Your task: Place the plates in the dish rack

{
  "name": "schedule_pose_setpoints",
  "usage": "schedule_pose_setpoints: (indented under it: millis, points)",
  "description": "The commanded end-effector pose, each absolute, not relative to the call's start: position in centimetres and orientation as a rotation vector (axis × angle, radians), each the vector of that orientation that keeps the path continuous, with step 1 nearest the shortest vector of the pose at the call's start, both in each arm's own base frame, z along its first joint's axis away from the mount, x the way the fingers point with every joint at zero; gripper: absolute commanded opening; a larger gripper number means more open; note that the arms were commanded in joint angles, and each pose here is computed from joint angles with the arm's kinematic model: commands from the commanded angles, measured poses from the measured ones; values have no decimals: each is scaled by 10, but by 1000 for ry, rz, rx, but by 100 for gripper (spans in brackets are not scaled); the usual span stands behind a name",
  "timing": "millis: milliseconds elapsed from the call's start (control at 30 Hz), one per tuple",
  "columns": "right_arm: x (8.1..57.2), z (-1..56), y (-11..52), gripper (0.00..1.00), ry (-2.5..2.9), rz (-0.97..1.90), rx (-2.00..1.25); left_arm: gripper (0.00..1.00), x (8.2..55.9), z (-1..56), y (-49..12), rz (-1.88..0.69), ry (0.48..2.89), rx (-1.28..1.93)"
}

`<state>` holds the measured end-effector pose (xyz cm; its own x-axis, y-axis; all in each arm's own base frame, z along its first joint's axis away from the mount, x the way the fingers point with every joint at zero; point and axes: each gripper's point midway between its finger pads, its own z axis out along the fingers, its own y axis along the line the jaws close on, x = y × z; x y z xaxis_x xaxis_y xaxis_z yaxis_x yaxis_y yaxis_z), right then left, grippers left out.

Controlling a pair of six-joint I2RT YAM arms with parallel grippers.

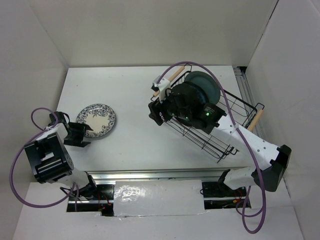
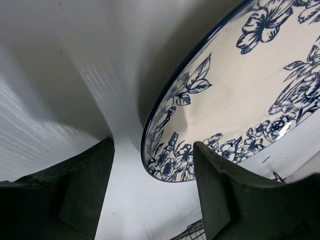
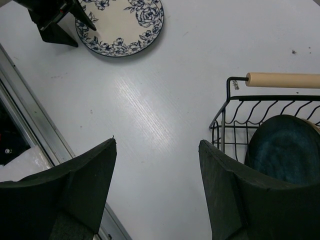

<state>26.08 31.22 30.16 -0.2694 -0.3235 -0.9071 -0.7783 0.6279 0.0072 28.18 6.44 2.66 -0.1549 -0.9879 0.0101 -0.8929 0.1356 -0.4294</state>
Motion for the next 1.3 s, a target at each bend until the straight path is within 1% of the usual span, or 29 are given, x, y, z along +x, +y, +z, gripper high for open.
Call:
schedule_pose_setpoints:
  millis: [0, 133, 267, 300, 333, 400, 433, 467, 500, 700, 800, 833, 900, 1033, 1100, 1133, 1200, 1233, 1267]
  points:
    - [259, 324, 316, 74, 1805, 594, -860, 75, 275, 14, 68, -438, 2121, -1890]
    - [260, 322, 313, 74, 1820, 574, -854, 74, 285, 14, 69, -475, 2079, -1882]
    - [259, 319, 310, 75, 1816, 574, -848, 66, 297, 17, 74, -495, 2063, -1855]
    - [259, 319, 311, 75, 1818, 573, -850, 59, 303, 22, 78, -499, 2055, -1837]
    - [259, 318, 310, 75, 1824, 569, -851, 54, 306, 24, 78, -502, 2053, -1838]
    - [260, 319, 311, 75, 1830, 568, -852, 38, 308, 28, 78, -499, 2063, -1832]
    - [260, 320, 312, 75, 1829, 570, -850, 29, 310, 30, 78, -500, 2066, -1819]
    - [260, 318, 312, 75, 1832, 572, -848, 11, 311, 35, 78, -500, 2059, -1801]
    - [260, 318, 311, 75, 1829, 572, -845, 0, 312, 38, 79, -504, 2058, -1778]
    - [259, 317, 314, 75, 1842, 578, -847, 0, 316, 81, 77, -526, 2041, -1582]
    - [262, 318, 313, 75, 1842, 558, -831, 0, 319, 100, 75, -548, 2067, -1465]
    - [261, 321, 313, 75, 1837, 561, -828, 0, 324, 115, 73, -565, 2088, -1376]
    - [261, 322, 314, 75, 1834, 568, -824, 0, 322, 120, 71, -572, 2102, -1354]
    - [258, 325, 320, 75, 1825, 592, -831, 0, 326, 150, 65, -603, 2120, -1161]
    - [263, 328, 319, 77, 1834, 545, -805, 0, 325, 164, 60, -624, 2132, -1086]
    - [264, 319, 323, 78, 1866, 513, -817, 0, 325, 168, 59, -630, 2136, -1063]
    - [272, 327, 325, 83, 1862, 466, -789, 0, 324, 179, 54, -656, 2141, -1014]
    - [278, 331, 327, 98, 1864, 417, -771, 0, 323, 186, 48, -689, 2142, -964]
    - [277, 331, 333, 100, 1861, 415, -789, 0, 324, 188, 48, -683, 2142, -948]
